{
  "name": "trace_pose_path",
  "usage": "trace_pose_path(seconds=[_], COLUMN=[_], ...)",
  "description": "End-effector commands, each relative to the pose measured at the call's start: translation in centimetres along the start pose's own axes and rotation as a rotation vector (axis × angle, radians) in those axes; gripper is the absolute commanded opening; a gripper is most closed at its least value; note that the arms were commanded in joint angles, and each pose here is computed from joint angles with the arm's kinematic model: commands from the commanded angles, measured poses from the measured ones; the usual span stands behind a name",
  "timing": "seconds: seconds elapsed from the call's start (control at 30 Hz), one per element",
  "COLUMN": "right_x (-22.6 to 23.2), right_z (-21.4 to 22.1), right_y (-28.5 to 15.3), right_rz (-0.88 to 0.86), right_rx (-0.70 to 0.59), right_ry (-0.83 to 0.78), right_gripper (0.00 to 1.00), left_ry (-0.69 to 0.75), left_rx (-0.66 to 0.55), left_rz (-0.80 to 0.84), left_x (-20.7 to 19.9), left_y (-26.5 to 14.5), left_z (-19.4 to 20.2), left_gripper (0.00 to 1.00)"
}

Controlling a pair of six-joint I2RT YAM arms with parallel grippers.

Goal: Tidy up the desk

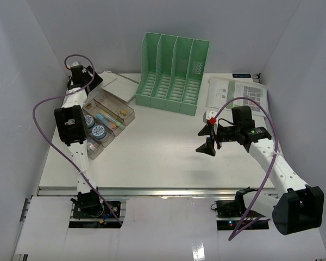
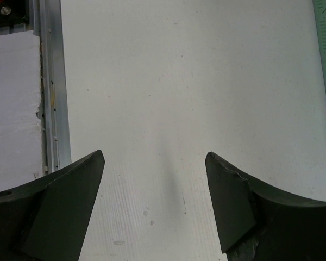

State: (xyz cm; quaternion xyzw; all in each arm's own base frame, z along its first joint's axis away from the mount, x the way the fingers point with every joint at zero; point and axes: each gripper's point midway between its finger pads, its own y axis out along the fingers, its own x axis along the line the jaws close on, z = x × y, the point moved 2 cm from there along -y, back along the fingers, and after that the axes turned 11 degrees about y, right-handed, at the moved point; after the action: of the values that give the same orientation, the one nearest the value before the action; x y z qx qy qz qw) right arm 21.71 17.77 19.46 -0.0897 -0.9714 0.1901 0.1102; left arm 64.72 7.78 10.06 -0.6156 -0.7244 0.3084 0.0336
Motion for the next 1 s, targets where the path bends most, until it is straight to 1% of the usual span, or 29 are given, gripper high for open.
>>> trace_pose_path(seconds=[0.0, 0.03, 0.07, 0.13, 0.2, 0.27, 0.37, 0.4, 0.43, 0.5, 0.57, 0.6, 0.7, 0.83, 0.9, 0.97], right_x=[-0.2, -0.3, -0.3, -0.4, -0.4, -0.5, -0.5, -0.5, -0.5, -0.5, -0.5, -0.5, -0.6, -0.7, -0.7, -0.8], right_z=[-1.4, -1.4, -1.4, -1.4, -1.4, -1.4, -1.5, -1.5, -1.5, -1.6, -1.6, -1.6, -1.6, -1.6, -1.6, -1.5], right_y=[-0.5, -0.6, -0.6, -0.7, -0.8, -0.9, -1.0, -1.0, -1.1, -1.1, -1.3, -1.3, -1.5, -1.6, -1.7, -1.8], right_rz=[0.015, 0.017, 0.019, 0.024, 0.027, 0.030, 0.034, 0.036, 0.036, 0.035, 0.038, 0.038, 0.043, 0.049, 0.051, 0.055], right_rx=[-0.037, -0.037, -0.037, -0.039, -0.039, -0.040, -0.042, -0.043, -0.045, -0.048, -0.054, -0.055, -0.061, -0.063, -0.064, -0.065], right_ry=[-0.046, -0.045, -0.043, -0.042, -0.039, -0.039, -0.039, -0.042, -0.043, -0.043, -0.042, -0.042, -0.040, -0.036, -0.037, -0.036], right_gripper=[0.81, 0.81, 0.81, 0.81, 0.81, 0.81, 0.81, 0.81, 0.81, 0.80, 0.80, 0.80, 0.80, 0.80, 0.80, 0.80], left_ry=[-0.039, -0.056, -0.080, -0.114, -0.147, -0.168, -0.182, -0.186, -0.191, -0.198, -0.200, -0.202, -0.199, -0.205, -0.217, -0.211], left_rx=[-0.051, -0.043, -0.037, -0.021, -0.004, -0.001, -0.014, -0.018, -0.023, -0.041, -0.071, -0.076, -0.151, -0.239, -0.263, -0.281], left_rz=[0.067, 0.082, 0.103, 0.154, 0.167, 0.179, 0.208, 0.217, 0.230, 0.261, 0.304, 0.317, 0.382, 0.474, 0.507, 0.533], left_x=[-1.9, -2.1, -2.5, -3.2, -3.2, -3.3, -3.5, -3.6, -3.7, -4.1, -4.8, -4.9, -6.4, -8.7, -9.5, -10.2], left_y=[0.5, 0.8, 1.2, 1.8, 2.3, 2.6, 2.5, 2.3, 2.0, 1.4, 0.3, 0.2, -2.0, -5.4, -6.8, -8.1], left_z=[-2.4, -2.2, -2.1, -1.8, -1.1, -0.8, -1.4, -1.7, -2.1, -3.2, -4.8, -4.9, -8.0, -11.7, -12.9, -13.9], left_gripper=[0.87, 0.86, 0.83, 0.69, 0.59, 0.53, 0.44, 0.39, 0.31, 0.19, 0.11, 0.11, 0.09, 0.03, 0.00, 0.00])
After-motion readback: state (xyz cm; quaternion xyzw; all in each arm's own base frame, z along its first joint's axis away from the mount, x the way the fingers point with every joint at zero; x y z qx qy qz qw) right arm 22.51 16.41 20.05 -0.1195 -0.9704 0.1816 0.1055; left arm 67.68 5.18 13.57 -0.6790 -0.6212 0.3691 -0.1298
